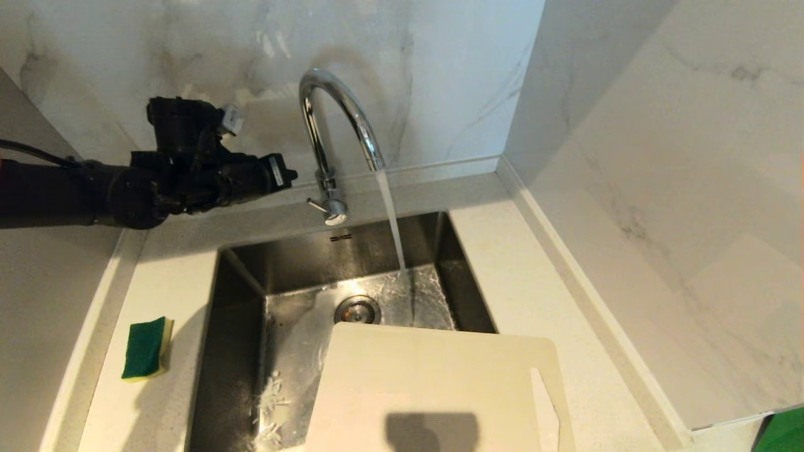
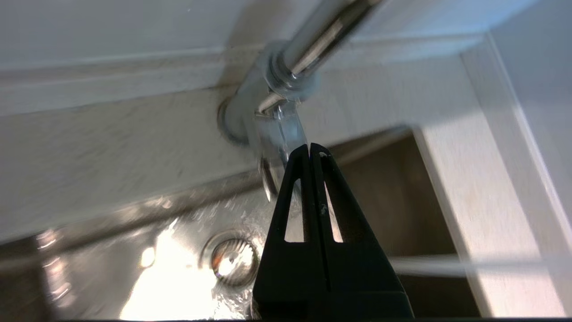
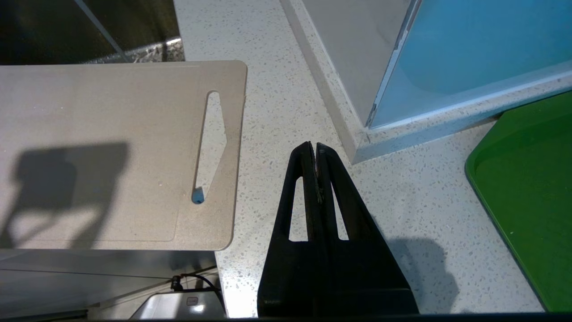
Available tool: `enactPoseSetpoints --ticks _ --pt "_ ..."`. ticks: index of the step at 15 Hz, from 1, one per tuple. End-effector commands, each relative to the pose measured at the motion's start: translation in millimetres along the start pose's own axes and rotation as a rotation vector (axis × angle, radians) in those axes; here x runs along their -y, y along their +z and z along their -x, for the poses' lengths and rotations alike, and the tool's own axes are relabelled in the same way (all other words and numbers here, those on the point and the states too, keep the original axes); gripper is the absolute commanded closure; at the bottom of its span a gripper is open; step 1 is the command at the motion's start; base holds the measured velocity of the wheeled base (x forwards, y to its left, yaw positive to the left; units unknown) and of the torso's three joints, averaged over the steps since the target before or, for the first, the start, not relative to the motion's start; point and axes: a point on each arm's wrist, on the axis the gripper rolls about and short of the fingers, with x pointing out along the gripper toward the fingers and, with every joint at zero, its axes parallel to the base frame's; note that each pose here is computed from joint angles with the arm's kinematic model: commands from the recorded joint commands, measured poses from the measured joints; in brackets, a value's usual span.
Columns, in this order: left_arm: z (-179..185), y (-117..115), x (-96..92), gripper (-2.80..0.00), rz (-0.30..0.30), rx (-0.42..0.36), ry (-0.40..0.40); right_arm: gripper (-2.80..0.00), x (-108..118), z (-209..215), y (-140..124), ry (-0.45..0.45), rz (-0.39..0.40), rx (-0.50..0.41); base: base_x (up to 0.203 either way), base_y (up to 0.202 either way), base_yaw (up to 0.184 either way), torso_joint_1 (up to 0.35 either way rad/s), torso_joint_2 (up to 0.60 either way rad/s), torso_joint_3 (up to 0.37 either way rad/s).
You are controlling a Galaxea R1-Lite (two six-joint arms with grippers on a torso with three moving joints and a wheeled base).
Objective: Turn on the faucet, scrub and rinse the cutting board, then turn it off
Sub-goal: Pick up the cleaning cloth
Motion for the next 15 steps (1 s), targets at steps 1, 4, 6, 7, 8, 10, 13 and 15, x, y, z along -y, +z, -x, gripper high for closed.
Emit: enactPoseSetpoints --ticks 1,4,6,7,8,10,13,15 --pt "56.4 31.6 18.3 0.00 -0.026 0.029 -0.008 0.00 0.0 0.0 0.0 0.000 0.000 0.000 0.000 0.000 0.000 0.000 0.00 0.000" --pt "117.3 24.8 23.7 0.00 -0.064 -0.049 0.020 0.00 0.0 0.0 0.0 0.000 0.000 0.000 0.000 0.000 0.000 0.000 0.00 0.000" --pt "149.2 2.0 19.4 0.00 -0.080 -0.166 0.075 0.00 0.0 0.0 0.0 0.000 0.000 0.000 0.000 0.000 0.000 0.000 0.00 0.000" --pt "159.6 -14.2 14.2 0.00 -0.085 -0.240 0.140 0.00 0.0 0.0 0.0 0.000 0.000 0.000 0.000 0.000 0.000 0.000 0.00 0.000" --pt "166.3 -26.6 10.0 0.00 -0.091 -0.299 0.197 0.00 0.0 0.0 0.0 0.000 0.000 0.000 0.000 0.000 0.000 0.000 0.00 0.000" --pt "171.9 -47.4 2.3 0.00 -0.097 -0.383 0.283 0.00 0.0 0.0 0.0 0.000 0.000 0.000 0.000 0.000 0.000 0.000 0.00 0.000" --pt "197.3 -77.7 -6.9 0.00 -0.113 -0.508 0.399 0.00 0.0 0.0 0.0 0.000 0.000 0.000 0.000 0.000 0.000 0.000 0.00 0.000" --pt "220.5 -87.6 -7.9 0.00 -0.123 -0.558 0.447 0.00 0.0 0.0 0.0 0.000 0.000 0.000 0.000 0.000 0.000 0.000 0.00 0.000"
